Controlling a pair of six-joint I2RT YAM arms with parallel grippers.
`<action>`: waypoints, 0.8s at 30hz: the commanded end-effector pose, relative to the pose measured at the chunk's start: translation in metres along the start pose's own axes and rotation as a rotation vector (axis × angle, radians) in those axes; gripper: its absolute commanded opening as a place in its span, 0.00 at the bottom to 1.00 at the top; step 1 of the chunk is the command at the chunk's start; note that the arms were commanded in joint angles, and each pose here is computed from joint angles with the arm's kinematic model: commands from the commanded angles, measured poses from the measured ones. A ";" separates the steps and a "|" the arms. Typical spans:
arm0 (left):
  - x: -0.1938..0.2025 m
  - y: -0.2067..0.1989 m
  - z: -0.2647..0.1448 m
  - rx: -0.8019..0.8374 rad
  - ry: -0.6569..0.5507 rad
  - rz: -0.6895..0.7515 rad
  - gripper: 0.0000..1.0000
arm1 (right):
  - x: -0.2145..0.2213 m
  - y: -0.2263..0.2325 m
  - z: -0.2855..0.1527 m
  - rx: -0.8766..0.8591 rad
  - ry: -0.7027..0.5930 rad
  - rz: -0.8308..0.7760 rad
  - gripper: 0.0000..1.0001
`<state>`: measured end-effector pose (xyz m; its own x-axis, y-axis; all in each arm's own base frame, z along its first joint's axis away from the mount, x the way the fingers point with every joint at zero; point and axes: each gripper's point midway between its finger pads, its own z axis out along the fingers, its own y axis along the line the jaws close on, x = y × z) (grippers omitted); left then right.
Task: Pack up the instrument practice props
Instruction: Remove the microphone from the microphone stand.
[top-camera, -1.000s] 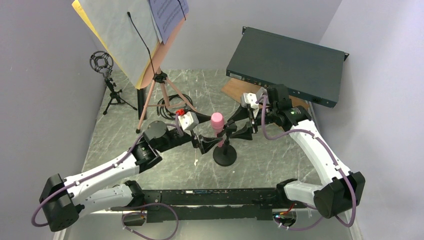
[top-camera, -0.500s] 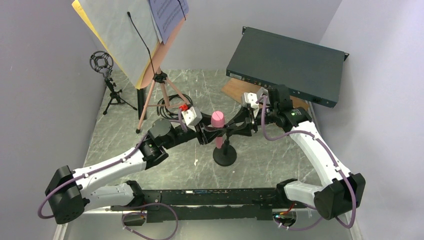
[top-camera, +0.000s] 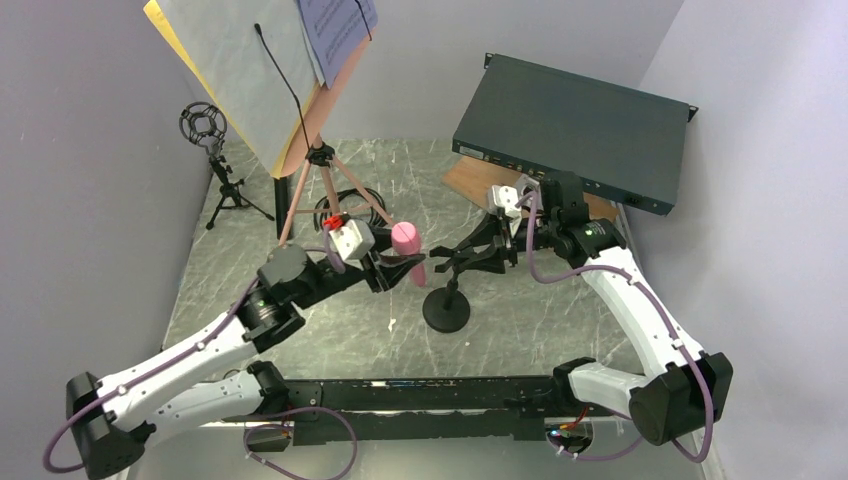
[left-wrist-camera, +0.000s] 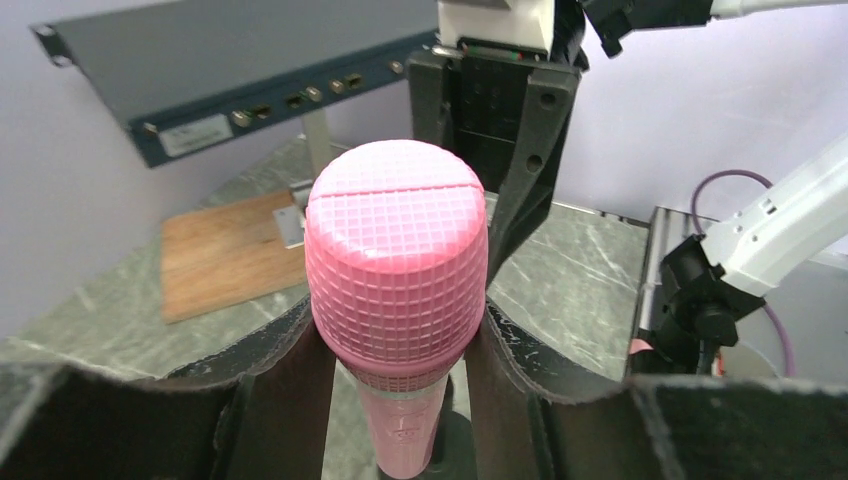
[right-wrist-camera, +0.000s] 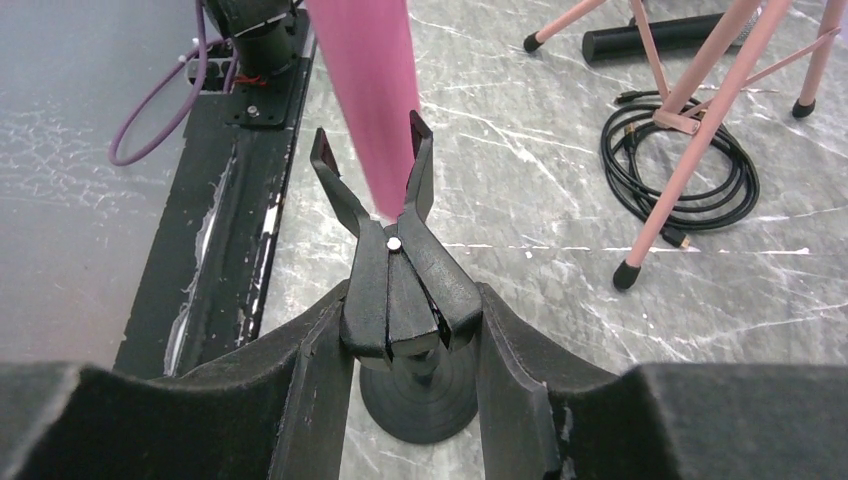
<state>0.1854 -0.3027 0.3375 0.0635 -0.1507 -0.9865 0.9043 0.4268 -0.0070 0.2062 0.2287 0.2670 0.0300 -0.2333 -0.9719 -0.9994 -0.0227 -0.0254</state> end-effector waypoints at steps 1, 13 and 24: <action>-0.033 0.013 -0.019 -0.076 -0.016 0.096 0.00 | -0.007 0.006 -0.002 -0.017 -0.036 -0.021 0.00; 0.018 0.042 -0.058 -0.281 0.264 0.053 0.00 | -0.002 0.015 -0.009 -0.033 -0.064 -0.021 0.80; 0.088 0.089 -0.095 -0.634 0.455 -0.075 0.00 | 0.010 0.022 -0.016 0.011 -0.065 -0.034 0.99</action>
<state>0.2135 -0.2189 0.2513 -0.2134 0.1761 -0.9610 0.6425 0.7663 -0.0023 0.1918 0.2111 0.2595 0.0212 -0.1918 -0.9812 -0.9998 -0.0051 -0.0206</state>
